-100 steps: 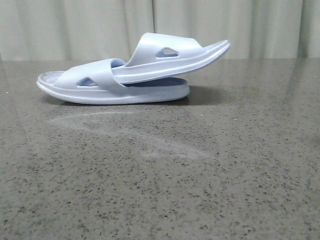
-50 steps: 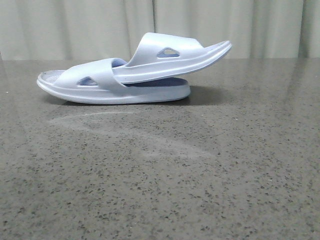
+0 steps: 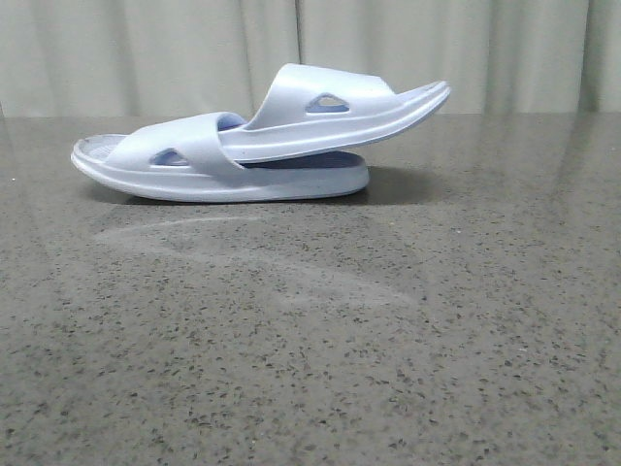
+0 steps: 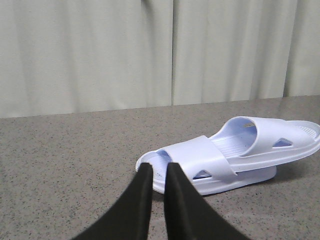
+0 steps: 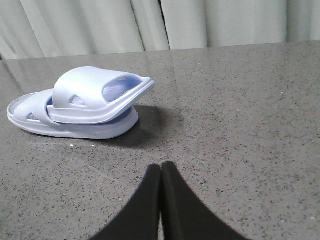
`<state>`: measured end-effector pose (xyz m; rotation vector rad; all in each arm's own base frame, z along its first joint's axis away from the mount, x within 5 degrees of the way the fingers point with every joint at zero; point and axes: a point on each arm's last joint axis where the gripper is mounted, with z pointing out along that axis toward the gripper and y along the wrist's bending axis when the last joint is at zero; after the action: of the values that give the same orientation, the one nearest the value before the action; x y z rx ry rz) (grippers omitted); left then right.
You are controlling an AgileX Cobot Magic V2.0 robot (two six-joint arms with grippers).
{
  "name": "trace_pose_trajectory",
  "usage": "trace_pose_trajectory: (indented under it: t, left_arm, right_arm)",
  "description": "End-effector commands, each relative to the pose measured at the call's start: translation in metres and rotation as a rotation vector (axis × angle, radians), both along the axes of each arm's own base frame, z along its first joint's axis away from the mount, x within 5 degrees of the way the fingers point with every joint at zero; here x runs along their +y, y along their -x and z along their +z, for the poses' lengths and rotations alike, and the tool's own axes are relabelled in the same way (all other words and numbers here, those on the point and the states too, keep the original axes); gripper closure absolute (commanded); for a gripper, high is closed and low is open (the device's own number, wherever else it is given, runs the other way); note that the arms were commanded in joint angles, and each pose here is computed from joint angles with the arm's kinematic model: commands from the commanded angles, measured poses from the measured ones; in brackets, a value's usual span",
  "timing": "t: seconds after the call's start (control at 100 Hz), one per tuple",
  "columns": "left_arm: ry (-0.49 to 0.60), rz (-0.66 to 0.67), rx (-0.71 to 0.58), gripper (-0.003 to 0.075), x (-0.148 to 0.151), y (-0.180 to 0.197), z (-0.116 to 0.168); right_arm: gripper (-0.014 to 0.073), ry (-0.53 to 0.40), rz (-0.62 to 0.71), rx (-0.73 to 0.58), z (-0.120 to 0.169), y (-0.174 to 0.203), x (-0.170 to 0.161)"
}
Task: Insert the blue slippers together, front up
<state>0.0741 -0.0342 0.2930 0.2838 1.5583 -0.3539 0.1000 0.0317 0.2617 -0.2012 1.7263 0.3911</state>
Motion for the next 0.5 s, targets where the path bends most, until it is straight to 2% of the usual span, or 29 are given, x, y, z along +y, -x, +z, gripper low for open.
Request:
trace_pose_trajectory:
  t: [0.0,0.21,0.3,0.35,0.37,0.38,0.49]
  left_arm:
    - [0.032,0.015,-0.025,0.0705,0.001,0.0,0.01]
    - [0.027,0.033,-0.016,0.0705,0.003,-0.002,0.005]
    - [0.022,0.121,-0.013,0.0705,0.01,-0.004,-0.003]
    - [0.075,0.18,-0.008,0.0705,0.016,-0.004,-0.008]
    - [0.053,0.201,-0.019,0.0705,0.018,-0.004,-0.01]
    - [0.086,0.211,-0.02,0.0705,0.019,-0.003,-0.01]
    - [0.084,0.279,-0.078,0.0705,0.026,0.004,-0.024]
  right_arm:
    - [0.0673,-0.026,-0.004,-0.032,0.01,-0.001,0.0]
    - [0.0673,-0.026,-0.004,-0.032,0.01,-0.001,0.0]
    - [0.0673,-0.026,-0.004,-0.032,0.01,-0.001,0.0]
    - [0.0673,-0.026,-0.004,-0.032,0.01,-0.001,0.0]
    - [0.0673,-0.026,-0.004,-0.032,0.01,-0.001,0.0]
    - [0.0673,-0.026,-0.004,-0.032,0.01,-0.001,0.0]
    - [0.0673,-0.026,-0.004,-0.032,0.01,-0.001,0.0]
